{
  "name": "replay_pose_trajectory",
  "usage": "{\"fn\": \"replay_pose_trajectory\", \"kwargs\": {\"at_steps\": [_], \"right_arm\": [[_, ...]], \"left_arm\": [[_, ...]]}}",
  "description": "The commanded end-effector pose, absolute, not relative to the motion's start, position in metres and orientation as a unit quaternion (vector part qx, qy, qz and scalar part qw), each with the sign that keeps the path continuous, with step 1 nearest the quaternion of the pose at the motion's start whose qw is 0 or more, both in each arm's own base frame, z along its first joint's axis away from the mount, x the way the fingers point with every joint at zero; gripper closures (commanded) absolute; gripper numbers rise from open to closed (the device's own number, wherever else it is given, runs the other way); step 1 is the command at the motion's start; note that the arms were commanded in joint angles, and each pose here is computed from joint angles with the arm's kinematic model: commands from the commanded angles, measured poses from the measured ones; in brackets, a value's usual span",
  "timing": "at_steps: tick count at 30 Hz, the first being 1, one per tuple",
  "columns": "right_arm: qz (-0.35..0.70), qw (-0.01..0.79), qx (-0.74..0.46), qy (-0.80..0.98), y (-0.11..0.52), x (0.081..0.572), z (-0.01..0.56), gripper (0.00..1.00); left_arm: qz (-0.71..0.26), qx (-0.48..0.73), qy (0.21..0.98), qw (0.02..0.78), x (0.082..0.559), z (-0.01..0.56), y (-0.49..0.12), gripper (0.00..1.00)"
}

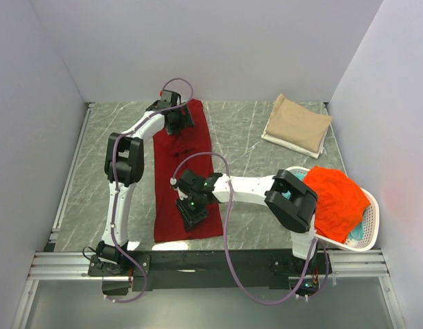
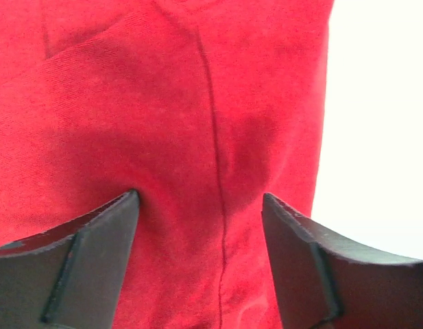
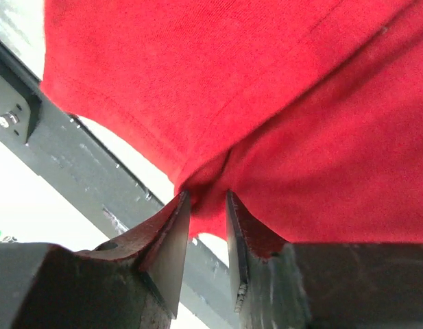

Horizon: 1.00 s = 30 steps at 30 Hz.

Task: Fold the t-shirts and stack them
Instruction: Fold the tshirt

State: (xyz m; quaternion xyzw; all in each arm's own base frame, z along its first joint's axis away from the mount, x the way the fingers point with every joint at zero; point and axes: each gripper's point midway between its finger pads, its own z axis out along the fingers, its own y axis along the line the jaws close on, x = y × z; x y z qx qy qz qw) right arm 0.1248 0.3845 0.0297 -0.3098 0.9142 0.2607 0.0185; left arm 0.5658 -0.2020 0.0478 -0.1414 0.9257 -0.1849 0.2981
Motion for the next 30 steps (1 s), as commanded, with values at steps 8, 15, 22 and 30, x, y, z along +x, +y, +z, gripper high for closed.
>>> {"fn": "replay_pose_trajectory", "kwargs": {"at_steps": [8,15,22,30], "right_arm": [[0.219,0.128,-0.26,0.932,0.332,0.147,0.123,0.61],[0.195,0.078,-0.209,0.955,0.286,0.127,0.078,0.61],[0.205,0.056,-0.195,0.958,0.284,0.116,0.054,0.58],[0.202,0.038,-0.191,0.96,0.283,0.111,0.037,0.58]], "left_arm": [[-0.242,-0.12,0.854,0.445,0.544,0.252,-0.195,0.17],[-0.161,-0.191,0.898,0.361,0.421,0.195,-0.14,0.2],[-0.106,-0.222,0.93,0.273,0.306,0.133,-0.111,0.2],[-0.057,-0.249,0.943,0.212,0.23,0.1,-0.094,0.19]]}}
